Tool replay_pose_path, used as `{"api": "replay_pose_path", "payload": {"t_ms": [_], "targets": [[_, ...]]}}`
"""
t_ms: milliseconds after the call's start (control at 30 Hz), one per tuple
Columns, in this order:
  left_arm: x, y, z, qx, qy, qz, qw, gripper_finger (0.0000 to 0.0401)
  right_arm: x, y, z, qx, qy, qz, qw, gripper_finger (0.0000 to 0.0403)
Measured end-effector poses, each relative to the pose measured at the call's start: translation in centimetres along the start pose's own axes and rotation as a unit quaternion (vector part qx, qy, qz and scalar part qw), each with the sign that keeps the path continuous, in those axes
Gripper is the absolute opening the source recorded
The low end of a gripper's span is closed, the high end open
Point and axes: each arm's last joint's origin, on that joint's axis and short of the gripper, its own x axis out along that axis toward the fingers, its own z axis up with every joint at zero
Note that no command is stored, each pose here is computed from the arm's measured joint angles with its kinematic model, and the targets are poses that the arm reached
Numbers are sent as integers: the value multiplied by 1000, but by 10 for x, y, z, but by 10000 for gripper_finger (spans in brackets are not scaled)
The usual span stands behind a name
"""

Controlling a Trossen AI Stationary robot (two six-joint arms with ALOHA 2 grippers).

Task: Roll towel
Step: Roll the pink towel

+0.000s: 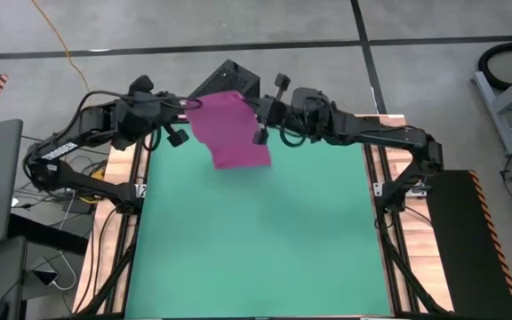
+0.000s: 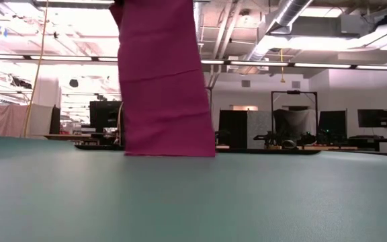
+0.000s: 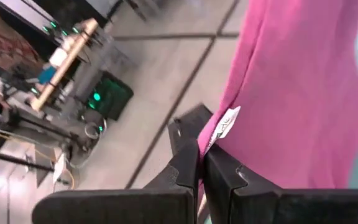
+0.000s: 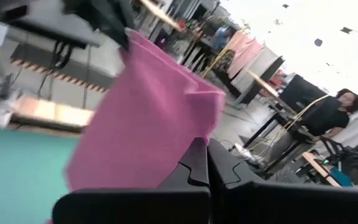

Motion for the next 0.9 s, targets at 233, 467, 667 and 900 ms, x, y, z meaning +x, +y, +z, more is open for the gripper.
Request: {"api": "replay_pose_path", "payload": {"t_ms": [233,467,667,900], "targets": [[-21,-17,3,-27,-17,-95,995,0,-42,21,25,-12,19,22,1000,1],[-53,-41,8,-40,-67,-198,977,0,-79,57,51,-24,16,26,999,1],[-77,-54,12,-38,-121,-238,963,0,-105,82,66,-50,15,19,998,1],[-64,-47,16,-8,-124,-167,978,0,-89,67,55,-40,41,-6,998,1]]}}
